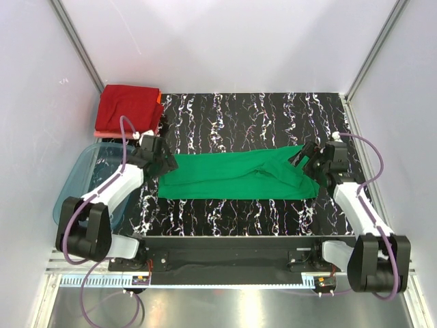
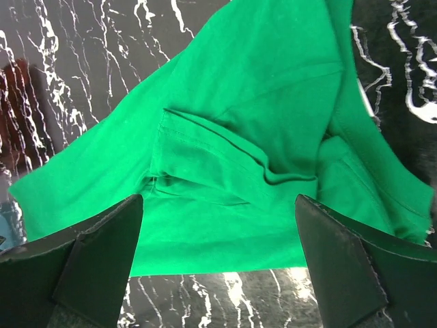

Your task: Fold and stack the t-shirts

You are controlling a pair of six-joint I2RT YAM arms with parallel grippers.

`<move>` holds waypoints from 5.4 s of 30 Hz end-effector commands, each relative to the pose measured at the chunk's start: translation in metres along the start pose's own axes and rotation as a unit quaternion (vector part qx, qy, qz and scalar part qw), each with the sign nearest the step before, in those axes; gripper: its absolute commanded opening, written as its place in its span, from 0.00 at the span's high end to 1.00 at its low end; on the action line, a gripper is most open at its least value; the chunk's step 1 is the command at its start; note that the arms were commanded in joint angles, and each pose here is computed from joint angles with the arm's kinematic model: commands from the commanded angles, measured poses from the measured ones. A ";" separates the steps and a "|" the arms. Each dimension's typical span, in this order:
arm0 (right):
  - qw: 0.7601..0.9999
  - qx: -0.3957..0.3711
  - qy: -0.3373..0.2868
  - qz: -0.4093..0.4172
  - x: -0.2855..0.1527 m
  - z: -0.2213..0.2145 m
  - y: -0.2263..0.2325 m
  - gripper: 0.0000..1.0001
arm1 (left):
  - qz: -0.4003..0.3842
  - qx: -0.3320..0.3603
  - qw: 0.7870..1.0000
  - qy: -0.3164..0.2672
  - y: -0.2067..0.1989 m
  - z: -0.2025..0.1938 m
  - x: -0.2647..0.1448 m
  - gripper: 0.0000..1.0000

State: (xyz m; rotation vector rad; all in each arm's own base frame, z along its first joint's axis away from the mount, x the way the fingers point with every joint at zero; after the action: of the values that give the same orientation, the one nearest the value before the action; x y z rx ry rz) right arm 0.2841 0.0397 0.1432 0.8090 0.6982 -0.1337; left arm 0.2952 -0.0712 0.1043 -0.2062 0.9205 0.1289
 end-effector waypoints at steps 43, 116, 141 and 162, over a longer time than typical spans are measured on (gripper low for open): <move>0.971 -0.055 0.199 0.118 0.342 -0.013 0.185 0.04 | -0.324 0.152 0.896 0.262 -0.215 -0.262 -0.131 0.26; 0.947 0.052 0.294 -0.121 -0.048 -0.197 -0.035 0.82 | -0.270 0.093 0.957 0.052 -0.142 -0.217 -0.079 0.17; 0.956 0.053 0.276 -0.081 -0.071 -0.178 -0.011 1.00 | -0.240 0.089 0.966 0.043 -0.123 -0.202 -0.096 0.98; 0.976 0.000 0.218 -0.022 -0.077 -0.119 0.076 1.00 | -0.294 0.088 0.951 -0.013 -0.165 -0.074 -0.145 0.95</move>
State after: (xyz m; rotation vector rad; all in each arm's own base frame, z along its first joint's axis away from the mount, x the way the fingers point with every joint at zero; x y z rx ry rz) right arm 0.1771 0.1641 0.1699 0.8824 1.1784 0.0008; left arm 0.1706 -0.2486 0.1763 -0.3100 0.8382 -0.4489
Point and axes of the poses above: each gripper's point midway between its finger pads, its own x axis out along the fingers, its own y axis along the line the jaws close on, z = x × y, the point moved 4 cm from there along -x, back along the fingers, and after that the axes turned 10 degrees about x, right-handed, at the moved point
